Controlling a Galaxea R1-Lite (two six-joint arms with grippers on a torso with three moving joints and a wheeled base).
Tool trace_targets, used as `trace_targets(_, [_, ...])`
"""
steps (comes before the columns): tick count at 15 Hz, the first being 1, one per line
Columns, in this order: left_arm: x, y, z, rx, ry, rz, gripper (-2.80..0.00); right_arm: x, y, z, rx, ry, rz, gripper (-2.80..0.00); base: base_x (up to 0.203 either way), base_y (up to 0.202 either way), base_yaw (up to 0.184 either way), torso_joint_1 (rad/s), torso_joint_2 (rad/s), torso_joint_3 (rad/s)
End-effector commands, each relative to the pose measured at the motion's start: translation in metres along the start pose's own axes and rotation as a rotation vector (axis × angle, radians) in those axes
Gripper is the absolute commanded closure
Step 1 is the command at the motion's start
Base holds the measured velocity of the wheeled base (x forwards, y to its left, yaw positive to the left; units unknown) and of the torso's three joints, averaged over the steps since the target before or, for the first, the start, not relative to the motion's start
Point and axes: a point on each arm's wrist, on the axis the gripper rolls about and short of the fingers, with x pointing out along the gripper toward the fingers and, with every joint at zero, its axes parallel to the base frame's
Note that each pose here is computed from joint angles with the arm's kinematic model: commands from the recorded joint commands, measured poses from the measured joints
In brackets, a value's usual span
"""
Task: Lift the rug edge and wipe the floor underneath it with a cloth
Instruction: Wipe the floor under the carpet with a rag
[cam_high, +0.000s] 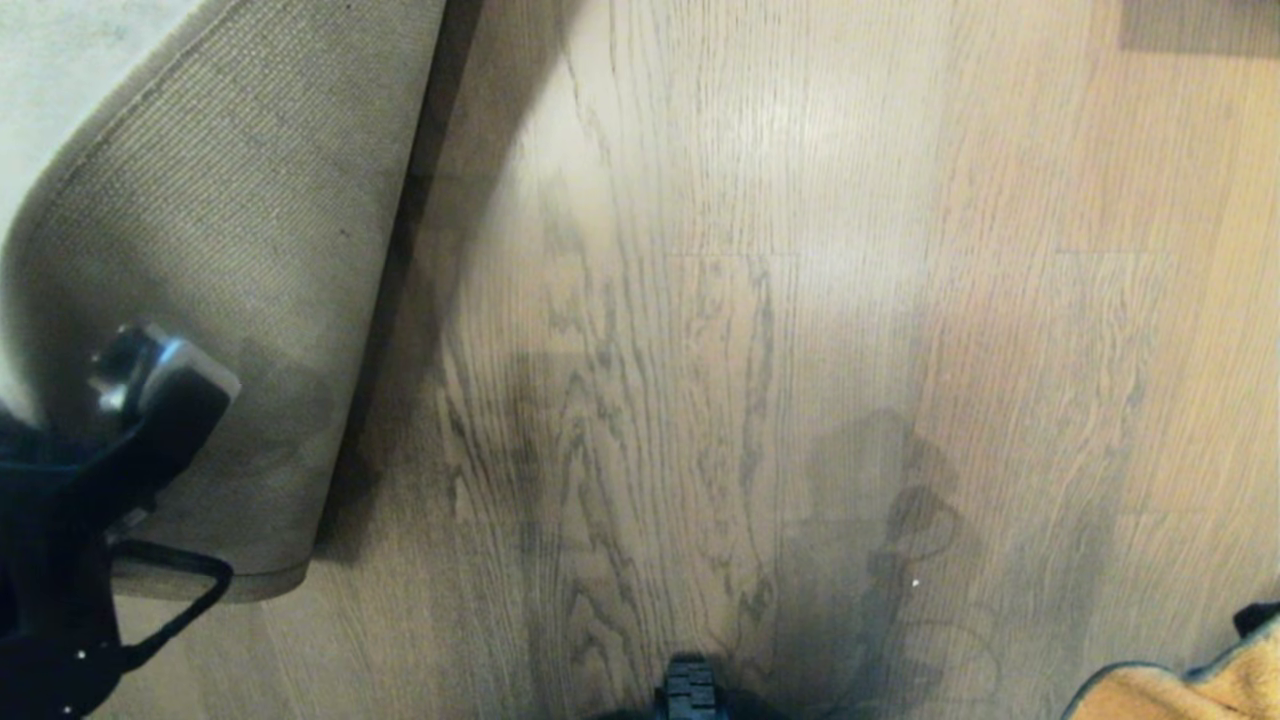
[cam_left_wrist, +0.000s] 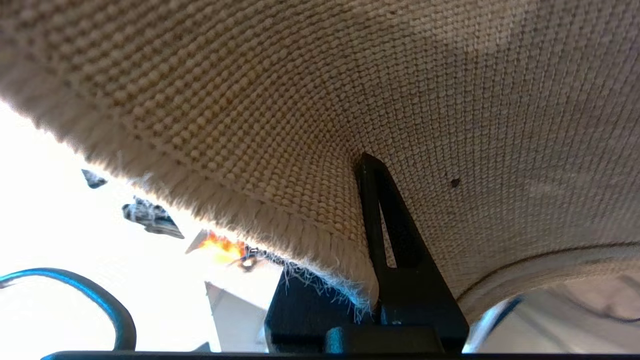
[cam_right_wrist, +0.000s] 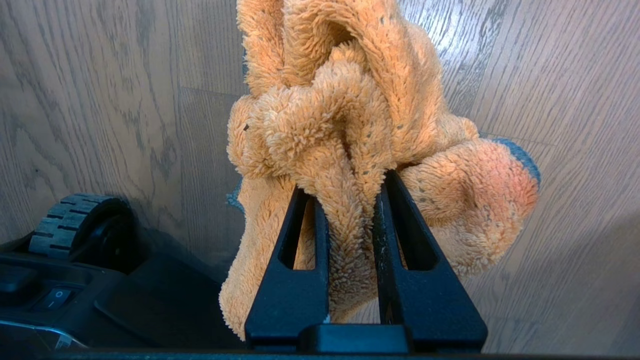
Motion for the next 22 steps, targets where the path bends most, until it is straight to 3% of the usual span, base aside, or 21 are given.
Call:
trace_targets(1, [0.000,0.002,0.000,0.002,0.005,0.007,0.00,0.000,0.000,0.000,-0.002,0.001,0.001,0.00,0.000,0.000,0.000,0.000,0.00,0.000])
trace_targets(8, [0.005,0.001,0.011,0.030,0.014,0.009,0.00,0.000,0.000,0.000,-0.005,0.008,0.001,0.00,0.000,0.000,0.000,0.000,0.00,0.000])
trace_targets(12, [0.007,0.001,0.016,0.032,0.002,0.007,0.00,0.000,0.000,0.001,-0.045,0.021,0.006,0.00,0.000,0.000,0.000,0.000,0.00,0.000])
trace_targets(17, [0.007,0.001,0.016,0.033,0.004,0.007,0.00,0.002,-0.005,0.038,-0.041,0.001,0.038,0.00,0.000,0.000,0.000,0.000,0.00,0.000])
trace_targets(22, [0.006,0.004,0.014,0.034,0.010,0.012,0.00,0.034,-0.010,0.084,-0.033,0.063,0.265,0.00,0.000,0.000,0.000,0.000,0.00,0.000])
